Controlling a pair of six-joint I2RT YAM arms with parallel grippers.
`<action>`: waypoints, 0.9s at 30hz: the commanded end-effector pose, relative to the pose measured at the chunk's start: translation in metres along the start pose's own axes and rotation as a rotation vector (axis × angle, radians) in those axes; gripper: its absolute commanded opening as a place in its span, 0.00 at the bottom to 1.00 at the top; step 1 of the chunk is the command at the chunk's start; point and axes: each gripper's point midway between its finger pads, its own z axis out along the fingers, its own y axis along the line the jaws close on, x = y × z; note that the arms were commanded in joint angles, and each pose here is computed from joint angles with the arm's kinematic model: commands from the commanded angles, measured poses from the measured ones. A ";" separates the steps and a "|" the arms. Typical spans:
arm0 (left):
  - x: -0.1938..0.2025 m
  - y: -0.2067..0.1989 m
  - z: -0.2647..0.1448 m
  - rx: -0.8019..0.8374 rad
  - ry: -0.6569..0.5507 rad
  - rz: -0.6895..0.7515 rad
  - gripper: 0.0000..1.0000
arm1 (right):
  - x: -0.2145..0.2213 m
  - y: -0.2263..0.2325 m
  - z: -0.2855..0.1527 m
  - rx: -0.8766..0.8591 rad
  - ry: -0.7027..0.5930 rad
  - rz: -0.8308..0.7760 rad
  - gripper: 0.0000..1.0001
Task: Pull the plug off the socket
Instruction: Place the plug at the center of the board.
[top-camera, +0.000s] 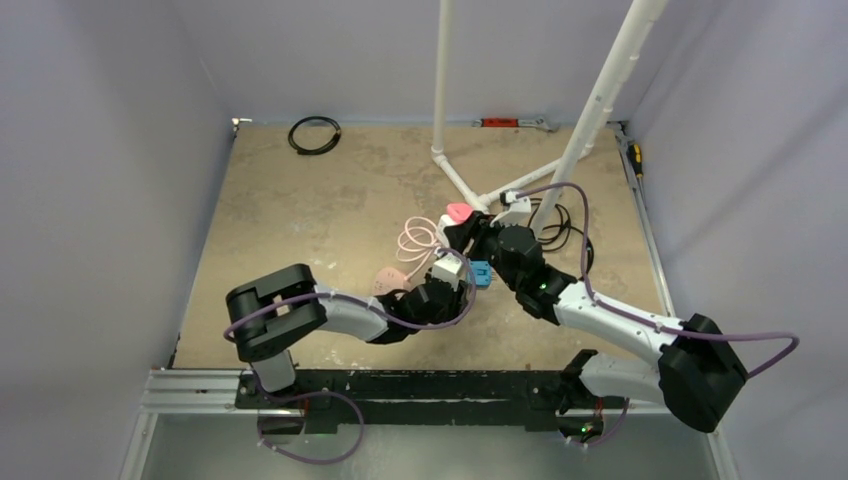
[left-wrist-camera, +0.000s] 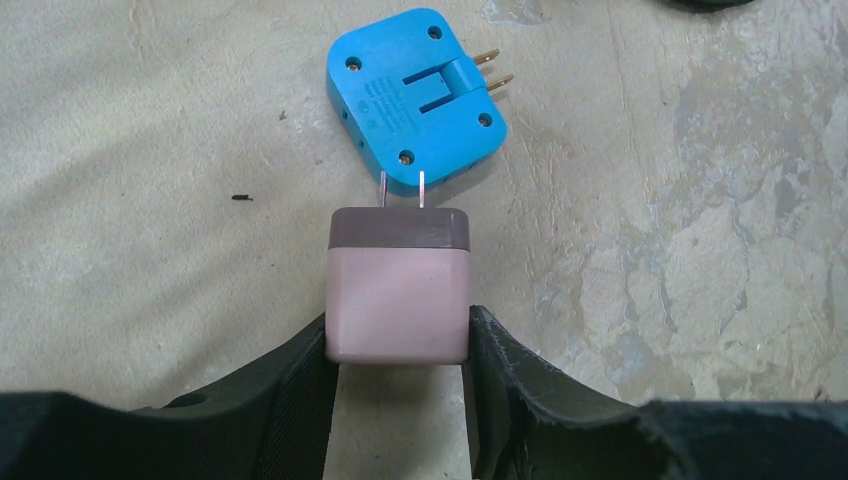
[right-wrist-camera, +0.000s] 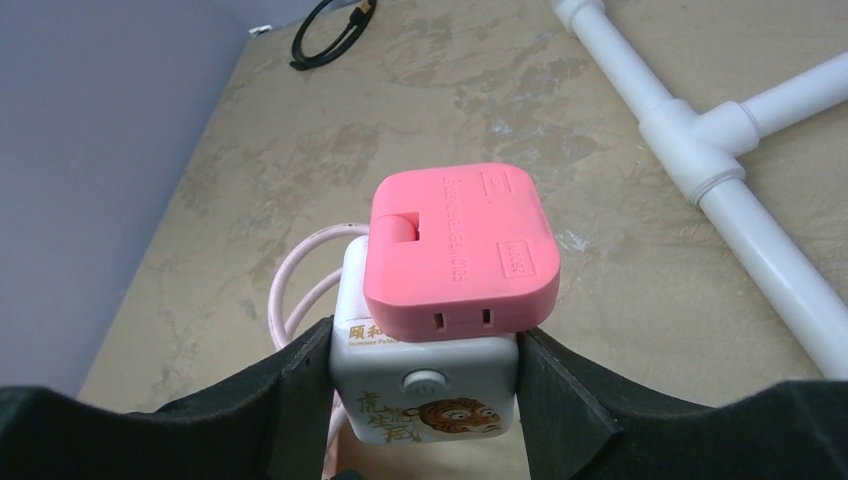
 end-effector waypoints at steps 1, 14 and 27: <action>-0.018 -0.009 0.008 0.001 -0.045 0.017 0.34 | -0.036 0.018 -0.004 -0.056 -0.119 0.072 0.00; -0.015 -0.021 0.013 0.052 -0.009 0.069 0.68 | -0.037 0.018 -0.006 -0.058 -0.125 0.072 0.00; -0.062 -0.085 -0.040 0.369 0.073 0.225 0.80 | -0.071 0.026 -0.046 -0.153 -0.261 0.070 0.00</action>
